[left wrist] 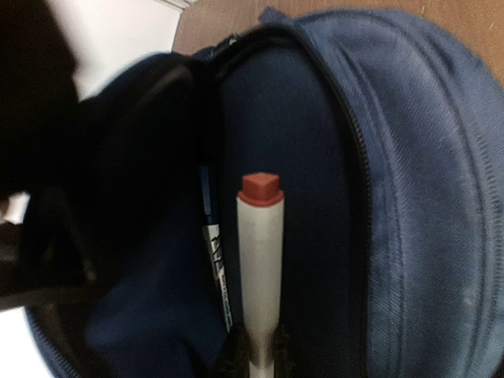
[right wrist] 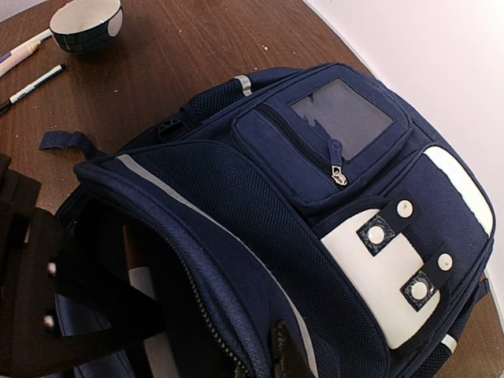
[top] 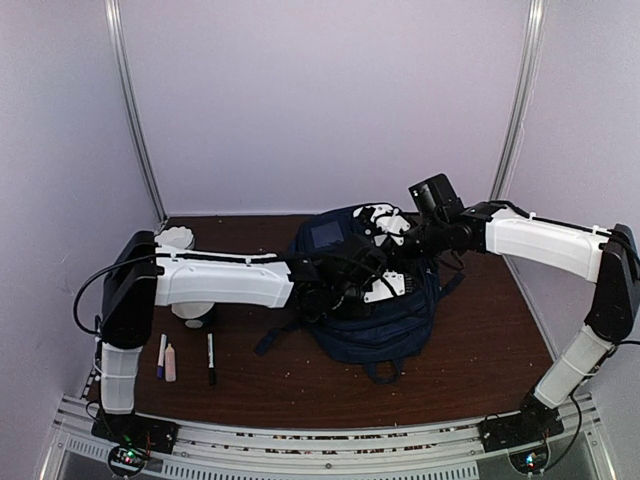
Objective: Pack the student bag
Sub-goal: Place the pen in the upper front pocket of the bag.
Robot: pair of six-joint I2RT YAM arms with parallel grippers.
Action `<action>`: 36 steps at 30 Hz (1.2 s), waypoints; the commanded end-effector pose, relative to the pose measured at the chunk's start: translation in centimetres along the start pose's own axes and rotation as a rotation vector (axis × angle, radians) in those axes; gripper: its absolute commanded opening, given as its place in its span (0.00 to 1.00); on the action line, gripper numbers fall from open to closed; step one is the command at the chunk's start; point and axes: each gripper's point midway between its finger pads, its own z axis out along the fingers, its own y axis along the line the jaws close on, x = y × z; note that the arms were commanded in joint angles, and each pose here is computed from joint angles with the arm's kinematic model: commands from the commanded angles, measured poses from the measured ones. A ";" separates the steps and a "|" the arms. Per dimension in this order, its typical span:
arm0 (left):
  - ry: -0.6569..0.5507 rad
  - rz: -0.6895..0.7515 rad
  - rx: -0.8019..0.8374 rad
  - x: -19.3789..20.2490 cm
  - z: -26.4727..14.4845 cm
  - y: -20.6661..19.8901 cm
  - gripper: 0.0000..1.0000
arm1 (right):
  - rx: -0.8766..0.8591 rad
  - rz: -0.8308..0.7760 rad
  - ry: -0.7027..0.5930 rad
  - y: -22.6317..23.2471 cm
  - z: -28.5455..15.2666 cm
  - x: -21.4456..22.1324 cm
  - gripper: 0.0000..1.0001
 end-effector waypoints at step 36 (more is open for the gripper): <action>0.033 -0.008 -0.225 -1.2 3.3 5.7 0.29 | -0.017 0.024 -0.072 -0.2 -0.6 -2.2 0.09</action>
